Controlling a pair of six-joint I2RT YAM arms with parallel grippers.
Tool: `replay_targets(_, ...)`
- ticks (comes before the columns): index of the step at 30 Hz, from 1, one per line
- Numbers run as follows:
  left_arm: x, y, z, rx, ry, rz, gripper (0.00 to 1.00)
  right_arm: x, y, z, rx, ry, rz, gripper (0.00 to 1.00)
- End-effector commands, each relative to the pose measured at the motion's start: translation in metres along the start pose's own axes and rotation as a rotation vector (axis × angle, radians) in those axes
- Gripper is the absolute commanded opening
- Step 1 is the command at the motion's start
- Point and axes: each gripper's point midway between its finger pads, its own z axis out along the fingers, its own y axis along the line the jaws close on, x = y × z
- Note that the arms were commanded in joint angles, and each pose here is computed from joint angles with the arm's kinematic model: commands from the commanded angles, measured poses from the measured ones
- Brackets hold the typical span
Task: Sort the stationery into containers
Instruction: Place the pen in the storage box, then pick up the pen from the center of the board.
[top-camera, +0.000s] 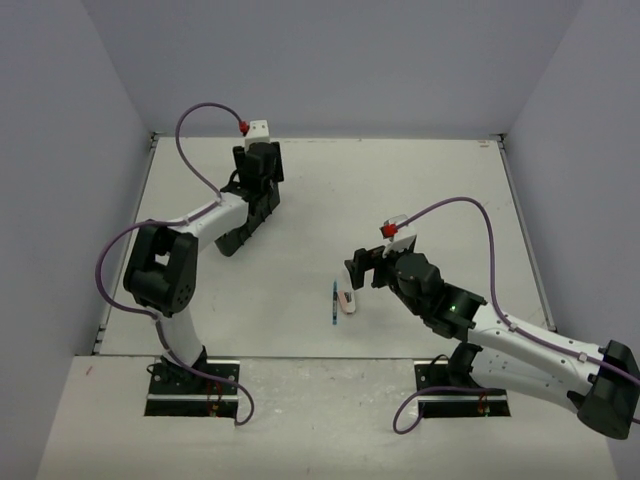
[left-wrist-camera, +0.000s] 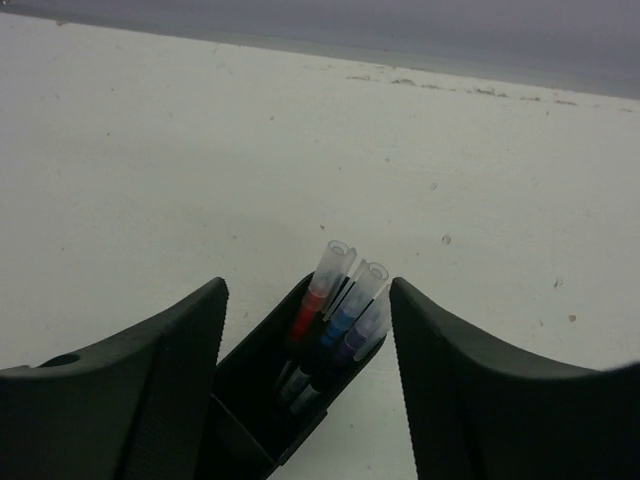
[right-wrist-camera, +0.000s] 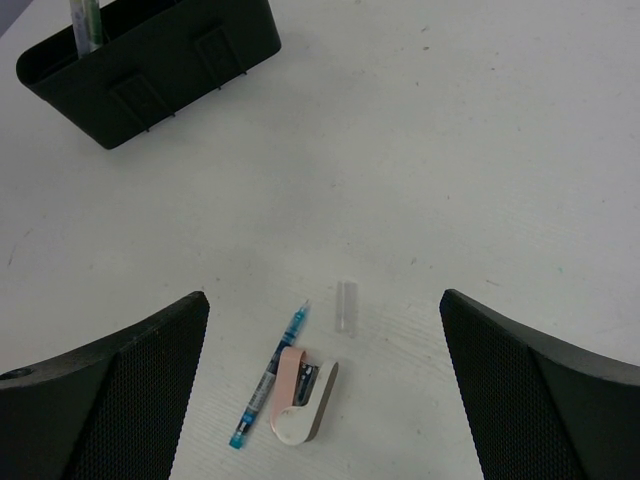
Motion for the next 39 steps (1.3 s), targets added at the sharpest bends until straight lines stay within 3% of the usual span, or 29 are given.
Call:
replay_targets(1, -0.023, 0.001, -0.016, 0.020, -0.011, -0.101, 0.74, -0.015, 0.001, 0.003, 0.016, -0.034, 0.027, 0.99)
replay_targets(4, -0.047, 0.004, -0.041, 0.048, -0.029, -0.175, 0.81, -0.011, 0.004, 0.008, 0.013, -0.011, 0.022, 0.99)
replay_targets(6, -0.064, 0.014, -0.075, 0.061, -0.027, -0.239, 0.92, -0.001, 0.009, 0.011, -0.008, 0.040, 0.016, 0.97)
replay_targets(8, -0.075, 0.019, -0.102, 0.102, -0.042, -0.294, 0.95, 0.003, 0.015, 0.013, -0.020, 0.077, 0.025, 0.95)
replay_targets(11, -0.092, 0.035, -0.179, 0.235, -0.074, -0.354, 0.98, 0.021, 0.024, 0.020, -0.016, 0.197, 0.064, 0.84)
replay_targets(13, -0.069, 0.036, -0.200, 0.299, -0.024, -0.309, 0.98, 0.036, 0.022, 0.022, 0.054, 0.307, 0.103, 0.76)
replay_targets(16, -0.043, 0.057, -0.250, 0.382, -0.041, -0.272, 0.99, 0.053, 0.025, 0.027, 0.141, 0.443, 0.158, 0.55)
replay_targets(20, 0.007, 0.072, -0.264, 0.396, 0.032, -0.171, 0.99, 0.086, 0.040, 0.023, 0.155, 0.529, 0.238, 0.51)
replay_targets(25, 0.034, 0.078, -0.268, 0.407, 0.054, -0.148, 1.00, 0.104, 0.054, 0.017, 0.215, 0.577, 0.238, 0.41)
replay_targets(28, 0.026, 0.076, -0.276, 0.443, 0.019, -0.156, 1.00, 0.119, 0.061, 0.016, 0.263, 0.617, 0.213, 0.29)
replay_targets(39, 0.025, 0.078, -0.290, 0.453, -0.032, -0.192, 1.00, 0.151, 0.059, 0.019, 0.341, 0.704, 0.191, 0.28)
